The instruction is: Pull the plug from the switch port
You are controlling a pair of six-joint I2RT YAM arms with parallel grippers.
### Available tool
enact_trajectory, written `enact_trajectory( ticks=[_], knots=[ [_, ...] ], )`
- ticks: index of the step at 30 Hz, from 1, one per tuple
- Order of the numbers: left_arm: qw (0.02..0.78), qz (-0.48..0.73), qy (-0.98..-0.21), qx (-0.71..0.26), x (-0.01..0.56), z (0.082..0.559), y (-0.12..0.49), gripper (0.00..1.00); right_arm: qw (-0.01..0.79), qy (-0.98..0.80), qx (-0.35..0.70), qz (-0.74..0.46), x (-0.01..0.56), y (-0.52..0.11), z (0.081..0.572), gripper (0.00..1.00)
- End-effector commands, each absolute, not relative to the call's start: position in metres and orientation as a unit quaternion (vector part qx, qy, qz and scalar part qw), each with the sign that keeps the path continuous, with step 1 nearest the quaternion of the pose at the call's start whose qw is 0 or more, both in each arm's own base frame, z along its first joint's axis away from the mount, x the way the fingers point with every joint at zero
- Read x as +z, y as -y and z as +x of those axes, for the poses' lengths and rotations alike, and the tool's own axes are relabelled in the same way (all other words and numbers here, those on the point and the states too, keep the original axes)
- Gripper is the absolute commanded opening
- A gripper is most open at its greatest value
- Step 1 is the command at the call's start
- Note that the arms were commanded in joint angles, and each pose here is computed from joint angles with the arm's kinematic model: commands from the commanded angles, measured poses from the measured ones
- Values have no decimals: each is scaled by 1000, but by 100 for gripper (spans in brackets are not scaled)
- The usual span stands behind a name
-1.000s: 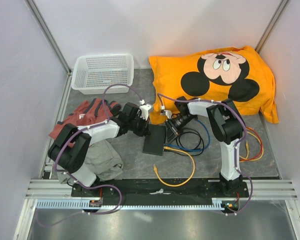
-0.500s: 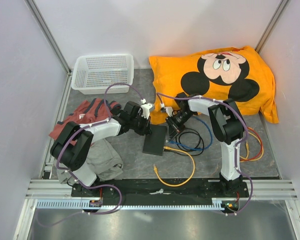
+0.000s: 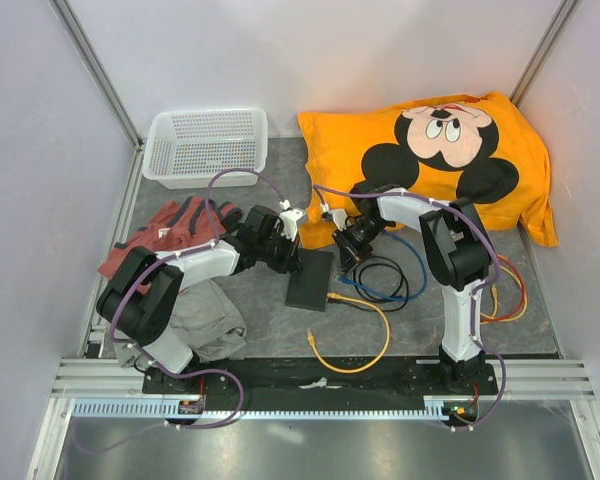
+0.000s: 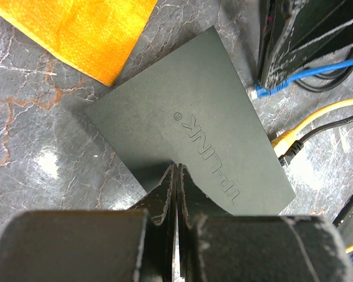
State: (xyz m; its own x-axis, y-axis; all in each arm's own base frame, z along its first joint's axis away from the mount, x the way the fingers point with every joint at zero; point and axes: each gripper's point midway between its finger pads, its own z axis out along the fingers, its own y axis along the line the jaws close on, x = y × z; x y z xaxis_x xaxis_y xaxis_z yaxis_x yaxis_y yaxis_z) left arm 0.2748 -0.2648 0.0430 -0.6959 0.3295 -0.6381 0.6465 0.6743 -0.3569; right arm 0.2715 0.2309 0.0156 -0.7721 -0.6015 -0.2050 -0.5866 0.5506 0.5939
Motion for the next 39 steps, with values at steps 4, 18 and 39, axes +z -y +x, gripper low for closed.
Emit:
enact_trajectory(
  ticks=[4, 18, 39],
  knots=[
    [257, 285, -886, -261, 28, 268, 251, 2, -59, 886, -251, 385, 10, -210, 305, 0],
    [256, 286, -886, -260, 27, 269, 251, 1, -101, 875, -246, 404, 39, -215, 294, 40],
    [250, 286, -888, -258, 25, 269, 251, 2, -86, 833, -247, 488, 44, -221, 245, 44]
  ],
)
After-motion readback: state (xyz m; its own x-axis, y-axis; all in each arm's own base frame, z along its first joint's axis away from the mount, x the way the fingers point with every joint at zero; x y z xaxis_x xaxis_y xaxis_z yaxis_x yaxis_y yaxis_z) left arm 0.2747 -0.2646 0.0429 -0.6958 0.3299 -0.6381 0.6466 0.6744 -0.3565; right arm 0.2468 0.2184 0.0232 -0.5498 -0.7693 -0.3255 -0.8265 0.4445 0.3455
